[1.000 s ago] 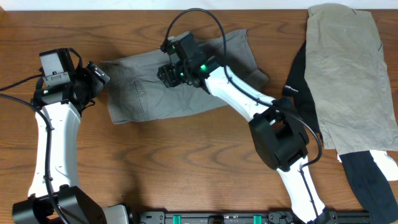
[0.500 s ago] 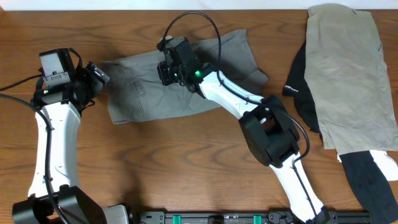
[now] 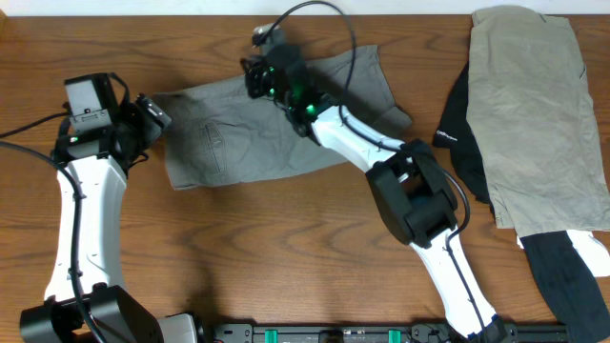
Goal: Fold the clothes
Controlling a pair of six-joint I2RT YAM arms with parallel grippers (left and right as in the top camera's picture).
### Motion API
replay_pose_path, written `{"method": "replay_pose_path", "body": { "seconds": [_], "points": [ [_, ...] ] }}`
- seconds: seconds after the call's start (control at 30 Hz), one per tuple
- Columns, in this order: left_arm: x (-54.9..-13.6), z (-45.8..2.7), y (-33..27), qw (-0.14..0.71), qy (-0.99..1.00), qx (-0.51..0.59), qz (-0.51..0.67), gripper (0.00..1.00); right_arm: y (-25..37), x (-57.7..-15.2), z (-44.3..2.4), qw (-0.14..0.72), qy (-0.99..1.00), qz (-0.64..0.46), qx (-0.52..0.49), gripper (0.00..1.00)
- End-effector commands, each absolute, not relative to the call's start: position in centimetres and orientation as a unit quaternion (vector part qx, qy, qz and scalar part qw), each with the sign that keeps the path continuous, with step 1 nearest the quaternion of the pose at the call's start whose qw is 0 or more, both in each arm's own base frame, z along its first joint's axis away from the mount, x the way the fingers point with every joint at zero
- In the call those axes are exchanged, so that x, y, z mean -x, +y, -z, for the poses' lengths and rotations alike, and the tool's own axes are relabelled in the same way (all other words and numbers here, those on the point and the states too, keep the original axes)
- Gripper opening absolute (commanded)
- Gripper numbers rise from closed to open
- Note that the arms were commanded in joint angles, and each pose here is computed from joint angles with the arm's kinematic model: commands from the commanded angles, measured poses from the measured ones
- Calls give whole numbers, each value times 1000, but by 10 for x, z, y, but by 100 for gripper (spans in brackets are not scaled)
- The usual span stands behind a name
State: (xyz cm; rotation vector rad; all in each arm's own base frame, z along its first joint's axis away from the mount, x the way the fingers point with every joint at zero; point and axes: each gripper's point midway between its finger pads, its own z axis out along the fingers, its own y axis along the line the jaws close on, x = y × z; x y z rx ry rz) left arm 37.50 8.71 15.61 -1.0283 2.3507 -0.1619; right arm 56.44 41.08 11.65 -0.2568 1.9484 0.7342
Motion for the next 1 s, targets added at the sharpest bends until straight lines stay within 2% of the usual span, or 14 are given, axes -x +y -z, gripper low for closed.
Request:
{"method": "replay_pose_path", "body": {
  "seconds": [0.0, 0.2, 0.3, 0.43, 0.53, 0.6, 0.7, 0.8, 0.97],
  "points": [
    [-384, -150, 73, 277, 888, 362, 60, 98, 377, -590, -88, 492, 822, -283, 52, 19],
    [-407, -150, 29, 304, 929, 207, 50, 98, 348, -614, -151, 493, 798, -338, 71, 21],
    [-414, -154, 5, 319, 939, 118, 41, 100, 324, -619, -186, 475, 804, -349, 75, 32],
    [-429, -146, -20, 331, 942, 51, 38, 80, 271, -620, -224, 450, 829, -323, 67, 37],
    [-449, -124, -32, 333, 941, 39, 42, 65, 239, -611, -241, 434, 848, -298, 62, 35],
    [-458, -107, -37, 329, 943, 35, 43, 53, 225, -603, -246, 424, 857, -285, 63, 35],
    [-466, -89, -42, 313, 948, 31, 48, 41, 214, -592, -248, 410, 868, -268, 74, 36],
    [-471, -78, -52, 302, 951, 22, 68, 21, 211, -584, -241, 392, 879, -259, 79, 38],
    [-493, -70, -61, 334, 940, 14, 73, 19, 215, -572, -227, 360, 894, -255, 79, 38]
  ]
}}
